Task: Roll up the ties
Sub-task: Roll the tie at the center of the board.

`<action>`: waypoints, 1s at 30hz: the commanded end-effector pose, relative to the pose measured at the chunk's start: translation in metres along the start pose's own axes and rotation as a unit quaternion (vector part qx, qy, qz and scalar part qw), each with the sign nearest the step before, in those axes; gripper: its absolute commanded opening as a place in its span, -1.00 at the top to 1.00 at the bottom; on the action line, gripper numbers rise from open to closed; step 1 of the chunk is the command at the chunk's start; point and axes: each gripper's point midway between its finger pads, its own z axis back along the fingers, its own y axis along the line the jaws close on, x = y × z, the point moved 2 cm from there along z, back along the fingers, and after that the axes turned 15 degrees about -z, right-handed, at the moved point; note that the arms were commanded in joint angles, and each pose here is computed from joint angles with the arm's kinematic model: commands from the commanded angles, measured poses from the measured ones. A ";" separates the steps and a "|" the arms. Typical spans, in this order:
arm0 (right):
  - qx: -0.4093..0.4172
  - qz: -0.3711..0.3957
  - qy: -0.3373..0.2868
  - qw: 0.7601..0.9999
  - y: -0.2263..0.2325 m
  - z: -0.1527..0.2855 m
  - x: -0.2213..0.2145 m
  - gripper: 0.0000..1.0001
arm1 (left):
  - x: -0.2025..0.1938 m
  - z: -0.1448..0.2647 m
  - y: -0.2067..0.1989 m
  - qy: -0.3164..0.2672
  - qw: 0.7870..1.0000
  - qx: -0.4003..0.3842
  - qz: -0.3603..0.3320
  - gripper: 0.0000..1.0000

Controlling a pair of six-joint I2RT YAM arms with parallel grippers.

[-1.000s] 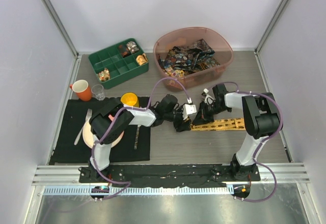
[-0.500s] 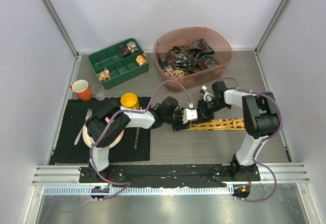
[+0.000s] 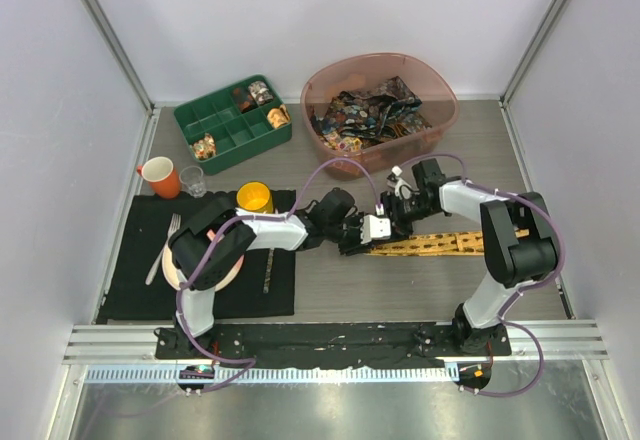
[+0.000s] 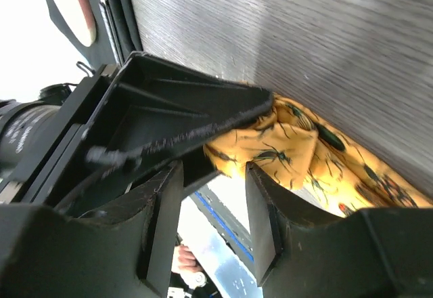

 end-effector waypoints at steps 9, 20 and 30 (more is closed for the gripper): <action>-0.072 -0.018 -0.009 0.997 -0.045 -0.022 0.010 0.99 | -0.064 0.008 -0.051 0.117 0.989 -0.086 0.033 0.42; -0.124 -0.080 -0.005 0.989 -0.091 -0.006 0.007 0.99 | -0.043 0.004 -0.027 0.057 0.994 -0.066 0.059 -0.32; -0.167 -0.103 -0.026 0.980 -0.116 0.008 0.015 0.99 | 0.001 -0.008 -0.002 -0.064 0.995 -0.037 0.067 -0.51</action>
